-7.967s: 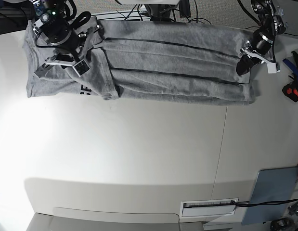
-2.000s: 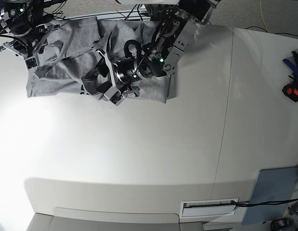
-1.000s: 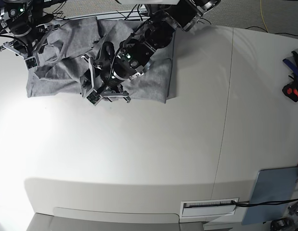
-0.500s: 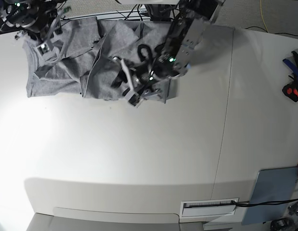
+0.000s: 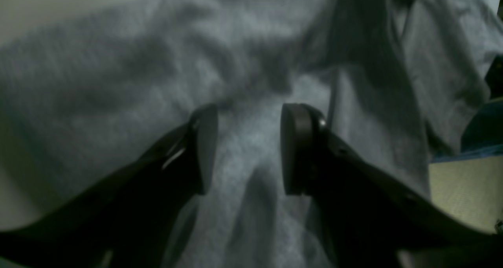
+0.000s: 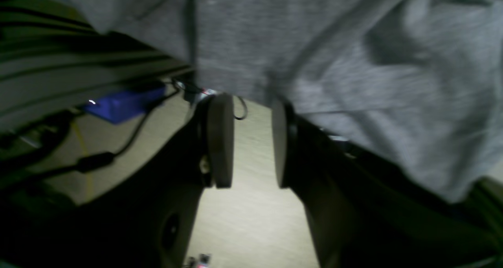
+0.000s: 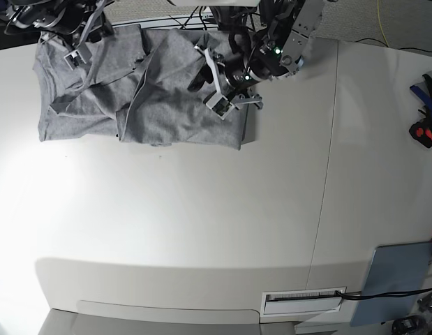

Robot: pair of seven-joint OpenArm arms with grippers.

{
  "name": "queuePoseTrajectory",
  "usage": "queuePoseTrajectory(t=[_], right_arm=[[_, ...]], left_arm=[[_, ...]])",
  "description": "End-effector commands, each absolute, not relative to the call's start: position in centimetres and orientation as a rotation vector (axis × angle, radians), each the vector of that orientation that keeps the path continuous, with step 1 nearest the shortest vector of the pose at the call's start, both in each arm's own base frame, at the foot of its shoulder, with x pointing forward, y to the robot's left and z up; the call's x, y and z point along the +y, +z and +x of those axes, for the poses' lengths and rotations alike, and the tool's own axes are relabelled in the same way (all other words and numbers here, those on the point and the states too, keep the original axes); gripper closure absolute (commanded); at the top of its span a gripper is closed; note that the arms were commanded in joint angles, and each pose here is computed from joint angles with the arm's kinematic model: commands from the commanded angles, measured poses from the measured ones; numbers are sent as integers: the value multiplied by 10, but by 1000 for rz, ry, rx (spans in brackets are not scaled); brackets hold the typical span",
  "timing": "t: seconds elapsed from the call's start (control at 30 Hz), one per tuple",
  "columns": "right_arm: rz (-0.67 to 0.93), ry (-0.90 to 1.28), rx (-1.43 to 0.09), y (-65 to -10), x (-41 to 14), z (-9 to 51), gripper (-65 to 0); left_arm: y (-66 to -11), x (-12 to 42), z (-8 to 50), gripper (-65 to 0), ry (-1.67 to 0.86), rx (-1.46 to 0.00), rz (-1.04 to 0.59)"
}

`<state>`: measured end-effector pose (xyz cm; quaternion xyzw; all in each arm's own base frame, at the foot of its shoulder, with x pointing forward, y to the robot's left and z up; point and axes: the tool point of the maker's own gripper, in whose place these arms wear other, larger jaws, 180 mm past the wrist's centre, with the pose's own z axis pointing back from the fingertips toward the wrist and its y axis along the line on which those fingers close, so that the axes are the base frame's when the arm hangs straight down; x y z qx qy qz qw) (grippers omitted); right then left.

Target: Fold the T-shirt properly

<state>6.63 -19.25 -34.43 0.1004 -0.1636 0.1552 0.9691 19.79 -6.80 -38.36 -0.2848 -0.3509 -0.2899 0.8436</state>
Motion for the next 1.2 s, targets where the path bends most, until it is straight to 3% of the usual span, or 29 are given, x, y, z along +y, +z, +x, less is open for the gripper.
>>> queuePoseTrajectory(t=[0.0, 0.13, 0.6, 1.0, 1.17], right_arm=[[226, 321, -339, -341, -185, 65, -172], [285, 316, -321, -348, -160, 58, -172], [115, 282, -341, -369, -147, 73, -172], [100, 272, -456, -363, -143, 106, -172], [131, 210, -416, -385, -142, 106, -172]], left_arm=[[-373, -72, 202, -255, -611, -781, -619], [-373, -72, 201, -255, -610, -778, -620], [-373, -72, 201, -255, -611, -778, -620], [-373, -72, 201, -255, -610, -778, -620], [-374, -71, 201, -255, -612, -777, -618]])
